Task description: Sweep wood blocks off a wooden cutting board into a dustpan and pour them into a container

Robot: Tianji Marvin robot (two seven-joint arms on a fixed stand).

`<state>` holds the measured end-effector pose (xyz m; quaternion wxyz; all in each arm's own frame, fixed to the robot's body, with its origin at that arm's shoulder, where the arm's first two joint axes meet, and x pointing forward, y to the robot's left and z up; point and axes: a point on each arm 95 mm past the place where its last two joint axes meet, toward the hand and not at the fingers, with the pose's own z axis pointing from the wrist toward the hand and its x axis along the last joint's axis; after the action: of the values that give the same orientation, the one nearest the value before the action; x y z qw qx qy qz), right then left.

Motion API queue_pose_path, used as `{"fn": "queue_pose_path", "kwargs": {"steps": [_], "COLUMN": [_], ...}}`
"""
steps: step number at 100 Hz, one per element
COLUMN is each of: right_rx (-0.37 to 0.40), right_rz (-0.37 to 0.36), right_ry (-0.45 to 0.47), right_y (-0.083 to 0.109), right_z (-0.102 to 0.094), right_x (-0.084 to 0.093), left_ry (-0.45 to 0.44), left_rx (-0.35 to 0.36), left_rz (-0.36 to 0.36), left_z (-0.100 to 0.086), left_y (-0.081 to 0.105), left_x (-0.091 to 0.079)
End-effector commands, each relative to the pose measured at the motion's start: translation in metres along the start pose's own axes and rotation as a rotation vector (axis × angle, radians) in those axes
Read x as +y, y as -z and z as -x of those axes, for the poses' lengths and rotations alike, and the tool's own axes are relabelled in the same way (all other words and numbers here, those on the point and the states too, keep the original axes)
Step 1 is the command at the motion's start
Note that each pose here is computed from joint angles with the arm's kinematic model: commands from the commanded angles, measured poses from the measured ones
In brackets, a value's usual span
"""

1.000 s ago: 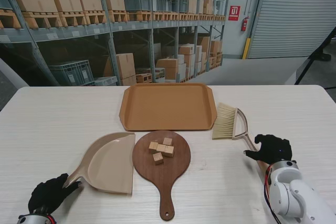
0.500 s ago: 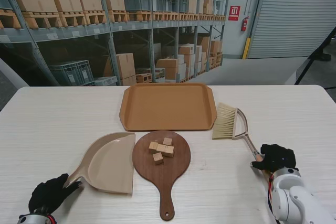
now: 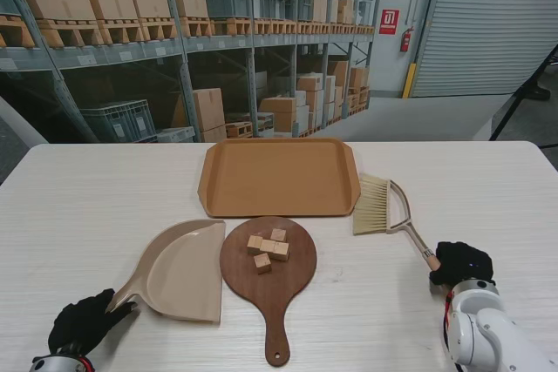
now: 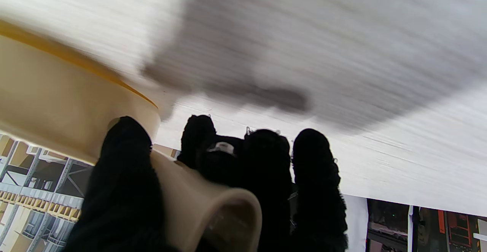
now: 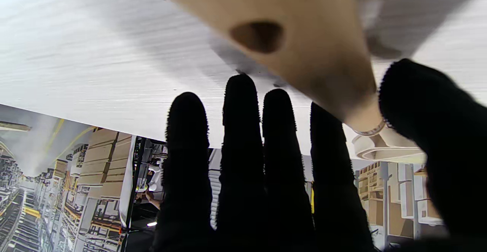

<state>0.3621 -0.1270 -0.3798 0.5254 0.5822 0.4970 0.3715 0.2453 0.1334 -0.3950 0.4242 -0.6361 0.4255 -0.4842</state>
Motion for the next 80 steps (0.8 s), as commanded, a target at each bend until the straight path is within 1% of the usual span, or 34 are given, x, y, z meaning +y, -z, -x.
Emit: {"fn": "queue_pose_path", "kwargs": {"steps": [1, 42, 61, 73, 80], "right_rx": [-0.009, -0.062, -0.072, -0.077, -0.083], "right_rz": [-0.041, -0.024, -0.018, -0.017, -0.002], "right_ry": [0.002, -0.006, -0.011, -0.043, -0.072], "right_y": [0.004, 0.004, 0.004, 0.005, 0.005], "right_z": [0.001, 0.013, 0.017, 0.017, 0.015], "right_x": [-0.012, -0.013, -0.012, -0.008, -0.005], "left_ry": [0.003, 0.002, 0.003, 0.001, 0.001], "left_rx": [0.0, -0.001, -0.001, 0.001, 0.001], "left_rz": [0.023, 0.029, 0.032, 0.03, 0.027], "left_z": [-0.002, -0.003, -0.003, -0.003, -0.002], "left_y": [0.001, 0.0, 0.0, 0.0, -0.001], "left_x": [0.003, 0.003, 0.004, 0.003, 0.003]}}
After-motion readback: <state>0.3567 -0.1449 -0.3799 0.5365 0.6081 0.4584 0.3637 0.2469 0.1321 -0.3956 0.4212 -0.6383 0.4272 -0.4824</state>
